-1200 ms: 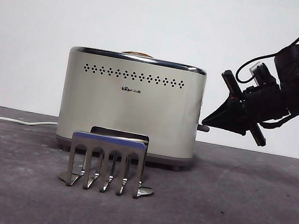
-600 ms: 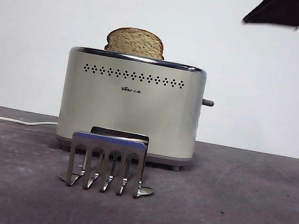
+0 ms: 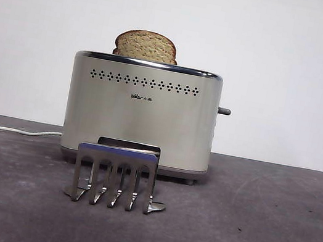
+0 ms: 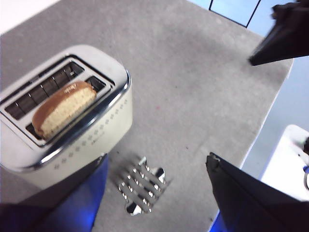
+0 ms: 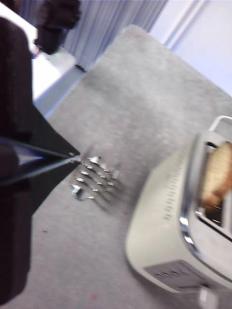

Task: Pick up a slice of bread from the rack,put the bread on the toaster,press the button

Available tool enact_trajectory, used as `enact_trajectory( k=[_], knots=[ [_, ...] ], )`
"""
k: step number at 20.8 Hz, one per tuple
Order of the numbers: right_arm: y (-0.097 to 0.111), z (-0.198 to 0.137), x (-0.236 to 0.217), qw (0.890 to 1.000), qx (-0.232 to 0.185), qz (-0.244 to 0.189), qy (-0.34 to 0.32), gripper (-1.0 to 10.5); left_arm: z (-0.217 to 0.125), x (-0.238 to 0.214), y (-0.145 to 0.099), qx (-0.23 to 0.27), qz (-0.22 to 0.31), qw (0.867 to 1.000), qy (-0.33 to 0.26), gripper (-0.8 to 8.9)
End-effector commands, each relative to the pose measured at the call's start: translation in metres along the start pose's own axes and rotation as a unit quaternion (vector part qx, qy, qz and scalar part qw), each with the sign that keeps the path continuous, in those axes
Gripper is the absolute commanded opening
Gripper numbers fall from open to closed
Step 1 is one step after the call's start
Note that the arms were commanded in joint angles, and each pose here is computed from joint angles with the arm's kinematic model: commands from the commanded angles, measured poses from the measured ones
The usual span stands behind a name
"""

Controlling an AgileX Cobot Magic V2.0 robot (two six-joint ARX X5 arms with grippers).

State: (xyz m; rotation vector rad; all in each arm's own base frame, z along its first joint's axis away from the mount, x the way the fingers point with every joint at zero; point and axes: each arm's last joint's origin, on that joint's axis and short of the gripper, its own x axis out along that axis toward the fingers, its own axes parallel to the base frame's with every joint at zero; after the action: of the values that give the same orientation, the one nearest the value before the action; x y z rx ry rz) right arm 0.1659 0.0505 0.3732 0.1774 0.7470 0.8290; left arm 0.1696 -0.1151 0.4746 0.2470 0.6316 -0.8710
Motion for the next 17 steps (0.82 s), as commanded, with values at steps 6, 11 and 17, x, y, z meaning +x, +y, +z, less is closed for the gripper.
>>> enact_trajectory(
  k=[6,11,17],
  knots=[
    [0.0091,-0.013,-0.0103,1.0,-0.022,0.001,0.017,-0.1,-0.0044,0.0019,-0.0004,-0.011,-0.004,1.0,0.02,-0.11],
    [0.009,-0.013,-0.0102,1.0,-0.021,0.001,0.017,-0.1,-0.0046,0.0019,-0.0004,-0.011,-0.004,1.0,0.021,-0.08],
    [0.0087,-0.013,-0.0104,1.0,-0.021,0.0,0.016,0.0,-0.0043,0.0019,-0.0004,-0.011,-0.003,1.0,0.02,-0.03]
  ],
)
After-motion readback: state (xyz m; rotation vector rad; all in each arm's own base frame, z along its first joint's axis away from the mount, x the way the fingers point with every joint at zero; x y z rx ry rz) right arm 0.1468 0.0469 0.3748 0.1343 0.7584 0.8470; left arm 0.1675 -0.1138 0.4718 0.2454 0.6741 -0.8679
